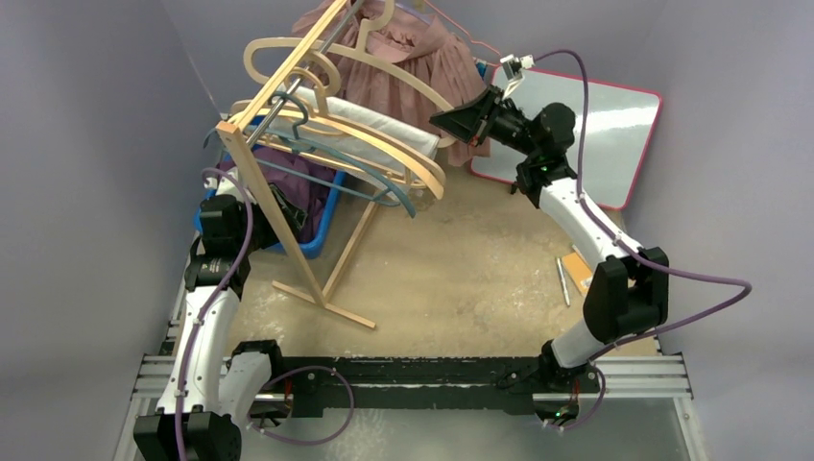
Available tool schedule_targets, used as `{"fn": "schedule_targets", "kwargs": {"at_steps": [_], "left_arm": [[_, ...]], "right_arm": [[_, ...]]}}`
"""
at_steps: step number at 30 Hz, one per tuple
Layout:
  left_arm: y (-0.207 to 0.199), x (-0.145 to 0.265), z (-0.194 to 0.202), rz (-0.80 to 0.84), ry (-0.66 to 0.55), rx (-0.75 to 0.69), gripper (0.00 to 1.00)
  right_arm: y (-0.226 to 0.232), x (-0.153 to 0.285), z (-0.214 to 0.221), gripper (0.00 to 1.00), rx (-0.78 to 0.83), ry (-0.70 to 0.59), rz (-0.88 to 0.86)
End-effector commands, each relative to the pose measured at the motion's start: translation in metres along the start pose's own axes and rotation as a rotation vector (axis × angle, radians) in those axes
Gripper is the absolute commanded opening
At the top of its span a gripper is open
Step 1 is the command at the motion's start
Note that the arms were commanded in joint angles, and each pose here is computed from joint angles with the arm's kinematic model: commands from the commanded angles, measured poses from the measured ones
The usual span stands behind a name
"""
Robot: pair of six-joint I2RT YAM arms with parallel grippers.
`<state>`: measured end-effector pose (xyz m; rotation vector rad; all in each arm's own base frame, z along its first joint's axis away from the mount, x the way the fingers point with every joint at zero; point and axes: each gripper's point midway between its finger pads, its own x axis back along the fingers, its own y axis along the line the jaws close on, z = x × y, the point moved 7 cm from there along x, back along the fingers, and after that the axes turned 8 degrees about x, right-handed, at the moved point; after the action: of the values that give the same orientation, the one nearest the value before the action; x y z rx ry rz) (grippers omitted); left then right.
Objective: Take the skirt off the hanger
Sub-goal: Pick up the hanger from the clothesline.
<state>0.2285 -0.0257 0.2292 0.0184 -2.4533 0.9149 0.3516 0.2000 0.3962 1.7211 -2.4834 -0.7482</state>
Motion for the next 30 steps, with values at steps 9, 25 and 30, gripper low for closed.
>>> {"fn": "schedule_targets", "kwargs": {"at_steps": [9,25,30], "left_arm": [[-0.004,0.000,-0.007,0.026,-0.043,-0.004,0.89],[-0.005,0.001,-0.007,0.033,-0.047,-0.008,0.89],[-0.005,0.001,-0.008,0.034,-0.047,-0.008,0.90]], "right_arm": [[0.076,0.016,-0.054,0.00,-0.222,-0.277,-0.306],[0.067,0.032,-0.041,0.00,-0.300,-0.367,-0.219],[0.058,0.040,-0.034,0.00,-0.285,-0.375,-0.176]]}}
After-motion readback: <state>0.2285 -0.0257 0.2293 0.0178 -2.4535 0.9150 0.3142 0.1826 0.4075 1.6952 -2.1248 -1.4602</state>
